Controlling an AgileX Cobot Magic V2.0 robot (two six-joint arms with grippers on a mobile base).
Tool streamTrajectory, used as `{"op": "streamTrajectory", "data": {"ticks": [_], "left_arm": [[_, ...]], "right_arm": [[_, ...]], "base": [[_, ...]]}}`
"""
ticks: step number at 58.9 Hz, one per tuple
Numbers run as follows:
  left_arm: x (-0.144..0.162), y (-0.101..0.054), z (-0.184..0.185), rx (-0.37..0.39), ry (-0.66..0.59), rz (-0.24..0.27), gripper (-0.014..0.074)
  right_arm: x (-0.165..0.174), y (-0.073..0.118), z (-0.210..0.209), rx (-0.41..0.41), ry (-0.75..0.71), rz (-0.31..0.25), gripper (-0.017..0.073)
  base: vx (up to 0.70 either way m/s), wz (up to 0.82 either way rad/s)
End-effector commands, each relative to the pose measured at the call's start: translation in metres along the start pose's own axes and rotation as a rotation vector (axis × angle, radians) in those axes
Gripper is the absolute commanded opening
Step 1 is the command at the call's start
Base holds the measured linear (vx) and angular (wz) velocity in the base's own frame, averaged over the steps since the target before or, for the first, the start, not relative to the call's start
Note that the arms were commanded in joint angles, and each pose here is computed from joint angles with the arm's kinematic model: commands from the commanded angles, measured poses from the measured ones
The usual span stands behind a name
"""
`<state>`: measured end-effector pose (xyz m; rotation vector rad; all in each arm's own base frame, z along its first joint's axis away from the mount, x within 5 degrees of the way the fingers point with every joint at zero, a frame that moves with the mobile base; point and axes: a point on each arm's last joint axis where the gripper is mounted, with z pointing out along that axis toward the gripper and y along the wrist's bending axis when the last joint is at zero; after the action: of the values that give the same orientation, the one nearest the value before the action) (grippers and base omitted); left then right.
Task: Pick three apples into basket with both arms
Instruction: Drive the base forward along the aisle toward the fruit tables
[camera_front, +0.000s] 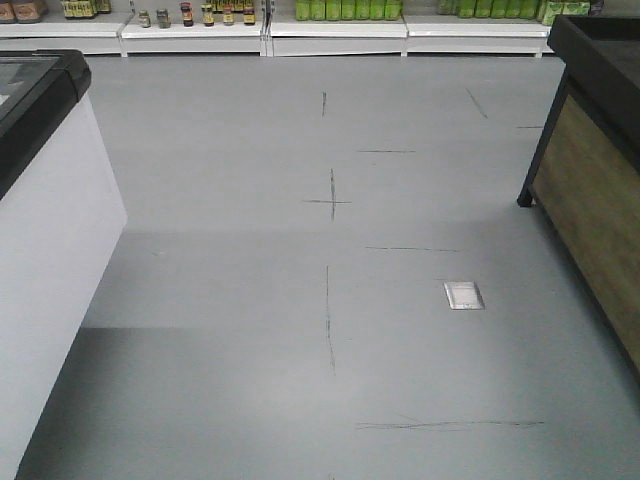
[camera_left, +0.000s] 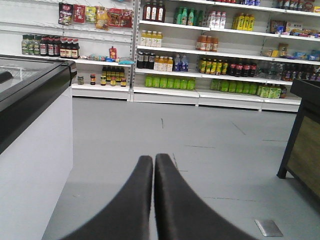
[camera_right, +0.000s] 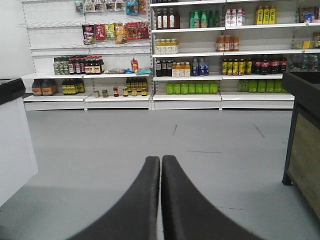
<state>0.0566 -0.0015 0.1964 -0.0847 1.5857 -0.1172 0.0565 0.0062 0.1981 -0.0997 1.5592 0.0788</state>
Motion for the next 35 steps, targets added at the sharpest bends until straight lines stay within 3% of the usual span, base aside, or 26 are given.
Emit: {"op": "streamTrajectory", "data": {"ticks": [1,35], "left_arm": [[-0.0152,-0.0012,-0.0027,0.005,-0.105,-0.011,-0.0006],[-0.0152,-0.0012,-0.0027,0.005,-0.105,-0.011,-0.0006]], "right_arm": [[-0.0039,0.0004,-0.0008,-0.002,-0.071,-0.019,-0.0005],[-0.0039,0.0004,-0.0008,-0.002,-0.071,-0.019,-0.0005]], "base": [[0.0,0.02],[0.06,0.06]]}}
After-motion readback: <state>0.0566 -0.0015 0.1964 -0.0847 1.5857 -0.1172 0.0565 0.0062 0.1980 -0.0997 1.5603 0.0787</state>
